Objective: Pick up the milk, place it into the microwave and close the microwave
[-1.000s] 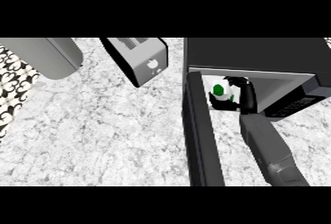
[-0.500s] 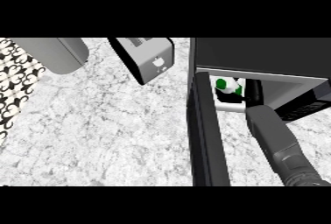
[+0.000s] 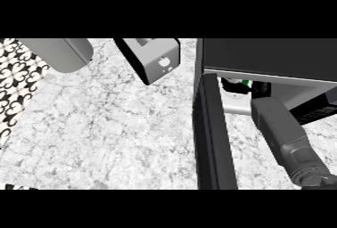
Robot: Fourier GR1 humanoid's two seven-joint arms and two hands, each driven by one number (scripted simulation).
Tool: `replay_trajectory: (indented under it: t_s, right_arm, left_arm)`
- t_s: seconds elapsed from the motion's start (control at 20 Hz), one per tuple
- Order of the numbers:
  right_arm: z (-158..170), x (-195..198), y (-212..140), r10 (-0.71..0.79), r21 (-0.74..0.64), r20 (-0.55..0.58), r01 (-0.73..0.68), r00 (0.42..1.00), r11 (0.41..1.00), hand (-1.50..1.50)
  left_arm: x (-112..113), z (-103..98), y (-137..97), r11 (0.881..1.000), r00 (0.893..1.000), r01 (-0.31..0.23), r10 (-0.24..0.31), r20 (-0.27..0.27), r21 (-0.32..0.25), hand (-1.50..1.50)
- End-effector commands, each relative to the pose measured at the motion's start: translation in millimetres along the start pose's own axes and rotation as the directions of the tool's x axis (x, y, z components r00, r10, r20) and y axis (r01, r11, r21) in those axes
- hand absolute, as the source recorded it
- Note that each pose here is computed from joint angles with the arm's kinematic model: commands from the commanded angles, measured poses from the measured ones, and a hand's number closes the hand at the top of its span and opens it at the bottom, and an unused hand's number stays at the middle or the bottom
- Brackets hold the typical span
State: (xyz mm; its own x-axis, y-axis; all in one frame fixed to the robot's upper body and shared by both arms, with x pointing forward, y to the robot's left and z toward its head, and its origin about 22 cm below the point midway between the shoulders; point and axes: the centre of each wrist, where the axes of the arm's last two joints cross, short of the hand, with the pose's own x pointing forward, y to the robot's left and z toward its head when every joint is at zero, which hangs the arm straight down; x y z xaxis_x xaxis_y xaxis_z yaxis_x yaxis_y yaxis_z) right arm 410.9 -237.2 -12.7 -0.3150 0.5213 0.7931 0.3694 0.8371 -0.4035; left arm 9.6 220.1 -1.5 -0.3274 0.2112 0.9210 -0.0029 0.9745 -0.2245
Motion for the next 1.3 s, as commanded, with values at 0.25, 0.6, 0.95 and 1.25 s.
replay_trajectory:
  t_s: [0.25,0.6,0.95,1.25]
  right_arm:
    - [-11.1,4.2,-5.3,0.207,-0.175,0.041,-0.197,0.978,0.965,1.50]
    - [-13.4,8.0,-1.0,0.230,-0.207,0.022,-0.221,0.973,0.953,1.50]
    - [36.7,-50.1,-53.1,0.619,-0.143,-0.314,-0.680,0.720,0.719,-1.50]
    - [4.4,-4.4,1.5,0.491,0.043,-0.013,-0.490,0.871,0.871,-1.50]
  left_arm:
    - [-2.8,-0.9,-2.2,1.000,1.000,-0.012,0.012,-0.016,-0.016,-1.50]
    - [-11.5,-13.9,6.5,1.000,1.000,-0.017,0.017,0.004,-0.015,-1.50]
    - [-9.3,-9.8,10.0,0.998,1.000,0.015,-0.015,-0.004,-0.058,-1.50]
    - [-14.1,-15.7,9.0,0.999,1.000,0.018,-0.018,-0.001,-0.050,-1.50]
